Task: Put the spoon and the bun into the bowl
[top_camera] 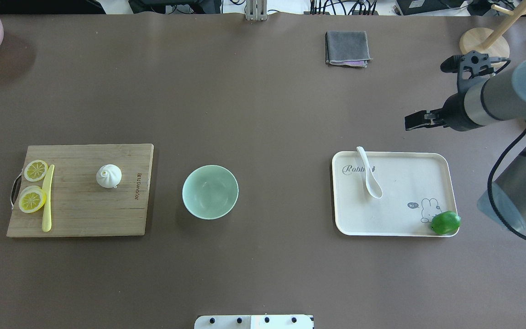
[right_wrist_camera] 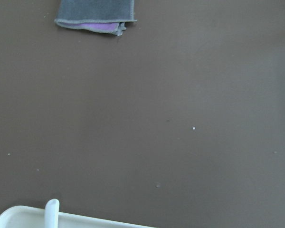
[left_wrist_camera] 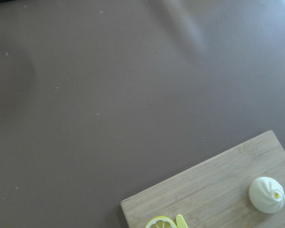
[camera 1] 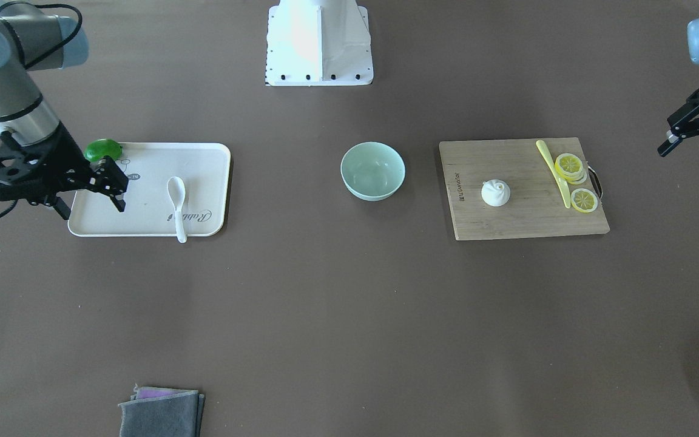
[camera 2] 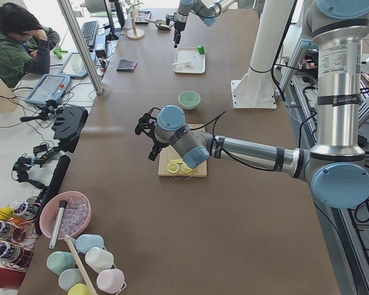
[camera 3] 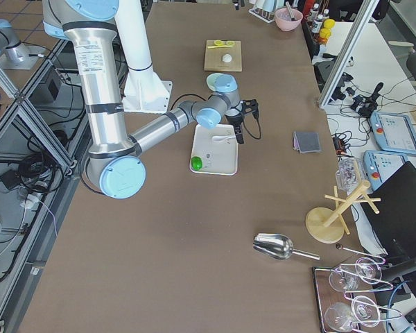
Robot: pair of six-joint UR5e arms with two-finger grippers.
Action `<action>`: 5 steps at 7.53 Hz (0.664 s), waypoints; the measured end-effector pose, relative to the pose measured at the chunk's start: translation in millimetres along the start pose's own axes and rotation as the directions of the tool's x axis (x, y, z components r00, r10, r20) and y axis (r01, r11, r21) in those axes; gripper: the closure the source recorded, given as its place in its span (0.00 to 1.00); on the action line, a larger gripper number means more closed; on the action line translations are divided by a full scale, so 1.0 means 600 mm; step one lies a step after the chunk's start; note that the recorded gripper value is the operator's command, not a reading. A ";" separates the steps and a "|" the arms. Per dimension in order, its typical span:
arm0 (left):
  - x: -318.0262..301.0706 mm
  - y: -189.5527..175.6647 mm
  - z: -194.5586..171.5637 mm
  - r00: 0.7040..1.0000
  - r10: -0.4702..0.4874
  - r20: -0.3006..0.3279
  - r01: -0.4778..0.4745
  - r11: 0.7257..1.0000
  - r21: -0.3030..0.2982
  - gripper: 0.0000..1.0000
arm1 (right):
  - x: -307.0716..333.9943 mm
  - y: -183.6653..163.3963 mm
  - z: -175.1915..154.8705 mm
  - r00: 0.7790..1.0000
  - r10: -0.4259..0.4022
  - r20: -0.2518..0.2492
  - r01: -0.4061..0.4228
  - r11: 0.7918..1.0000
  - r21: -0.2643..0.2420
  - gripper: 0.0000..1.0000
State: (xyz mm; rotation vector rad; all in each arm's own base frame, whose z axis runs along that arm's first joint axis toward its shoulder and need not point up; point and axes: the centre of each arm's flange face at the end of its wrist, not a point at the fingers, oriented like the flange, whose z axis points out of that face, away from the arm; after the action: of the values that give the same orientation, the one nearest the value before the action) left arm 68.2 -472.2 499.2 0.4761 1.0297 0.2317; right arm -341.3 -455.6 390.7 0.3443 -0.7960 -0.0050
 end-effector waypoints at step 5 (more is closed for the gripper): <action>0.000 0.002 0.006 1.000 0.001 -0.003 -0.001 1.000 -0.003 0.01 | -0.108 0.083 0.095 0.995 -0.097 -0.034 0.096 0.995 -0.019 0.29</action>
State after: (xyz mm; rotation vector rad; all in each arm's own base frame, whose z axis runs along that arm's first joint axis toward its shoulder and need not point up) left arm 71.4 -471.9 501.2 0.4733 1.0322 0.2354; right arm -433.0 -417.2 397.7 0.3655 -0.7436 -0.0958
